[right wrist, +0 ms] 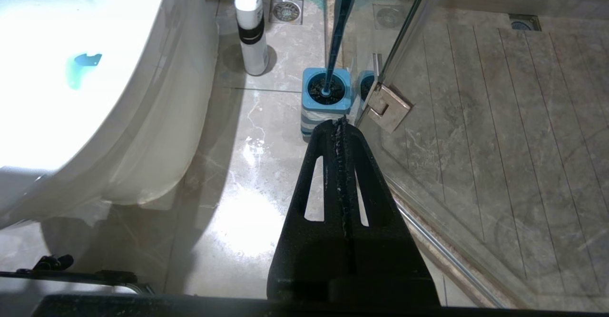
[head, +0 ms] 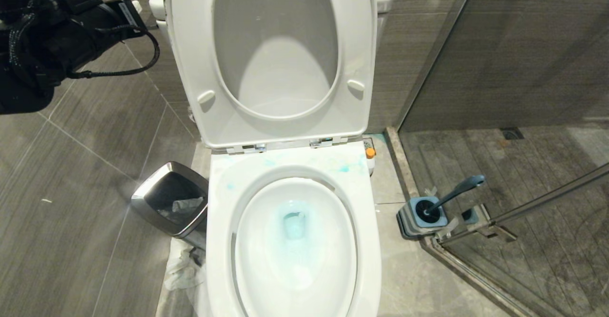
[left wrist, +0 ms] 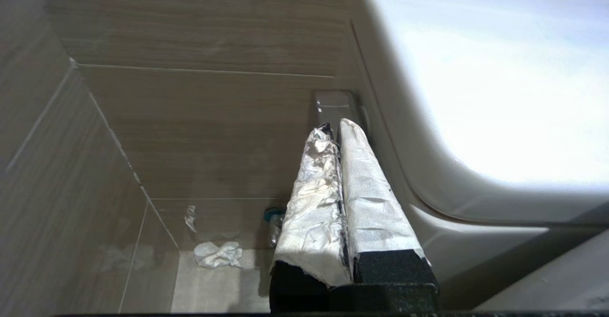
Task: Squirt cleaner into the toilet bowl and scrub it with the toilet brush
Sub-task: Flush the toilet
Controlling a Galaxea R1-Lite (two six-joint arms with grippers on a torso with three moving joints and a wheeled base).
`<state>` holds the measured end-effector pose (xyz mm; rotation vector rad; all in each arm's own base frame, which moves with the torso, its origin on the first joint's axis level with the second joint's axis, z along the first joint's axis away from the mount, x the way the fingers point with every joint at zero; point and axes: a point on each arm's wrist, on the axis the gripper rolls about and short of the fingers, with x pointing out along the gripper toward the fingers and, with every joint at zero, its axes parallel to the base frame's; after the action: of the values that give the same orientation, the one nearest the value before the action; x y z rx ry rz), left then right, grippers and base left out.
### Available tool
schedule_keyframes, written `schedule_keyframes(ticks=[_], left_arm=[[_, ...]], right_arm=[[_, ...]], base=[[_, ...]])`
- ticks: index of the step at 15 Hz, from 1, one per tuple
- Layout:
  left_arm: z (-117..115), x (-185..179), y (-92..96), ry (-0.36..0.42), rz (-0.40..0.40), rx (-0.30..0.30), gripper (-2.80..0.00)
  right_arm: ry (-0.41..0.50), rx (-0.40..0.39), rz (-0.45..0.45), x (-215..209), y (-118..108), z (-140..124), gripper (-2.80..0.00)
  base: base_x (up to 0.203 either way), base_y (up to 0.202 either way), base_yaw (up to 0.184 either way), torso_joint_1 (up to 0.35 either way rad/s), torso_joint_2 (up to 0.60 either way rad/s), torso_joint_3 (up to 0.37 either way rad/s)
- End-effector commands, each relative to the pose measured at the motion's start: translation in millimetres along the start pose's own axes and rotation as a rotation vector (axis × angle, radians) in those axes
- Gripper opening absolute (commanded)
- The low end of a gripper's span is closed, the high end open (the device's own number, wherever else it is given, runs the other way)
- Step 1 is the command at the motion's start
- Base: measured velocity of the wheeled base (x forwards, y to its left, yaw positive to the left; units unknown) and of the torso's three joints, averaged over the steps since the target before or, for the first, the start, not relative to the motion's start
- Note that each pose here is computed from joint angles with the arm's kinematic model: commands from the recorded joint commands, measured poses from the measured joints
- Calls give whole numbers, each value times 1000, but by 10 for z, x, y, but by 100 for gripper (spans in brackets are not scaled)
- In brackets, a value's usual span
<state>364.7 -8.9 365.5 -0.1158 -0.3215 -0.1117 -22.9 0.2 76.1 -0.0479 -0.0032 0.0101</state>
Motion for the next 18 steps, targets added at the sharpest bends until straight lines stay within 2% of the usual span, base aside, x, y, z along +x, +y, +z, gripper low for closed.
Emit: schedule_keyframes(ticks=[1, 4, 10, 18], left_arm=[[7, -9, -36, -2, -11, -4, -280], [-32, 6, -58, 7, -15, -6, -280], [-287, 103, -68, 67, -17, -3, -280], [-861, 349, 12, 181, -3, 69, -280]], right_arm=[[1, -1, 0, 1, 0, 0, -280], [1, 0, 1, 1, 0, 0, -280], [1, 0, 1, 1, 0, 0, -280], [1, 0, 1, 1, 0, 0, -280]], base=[[0, 0, 0, 0, 0, 0], [0, 0, 0, 0, 0, 0], [0, 0, 0, 0, 0, 0], [0, 0, 0, 0, 0, 0]])
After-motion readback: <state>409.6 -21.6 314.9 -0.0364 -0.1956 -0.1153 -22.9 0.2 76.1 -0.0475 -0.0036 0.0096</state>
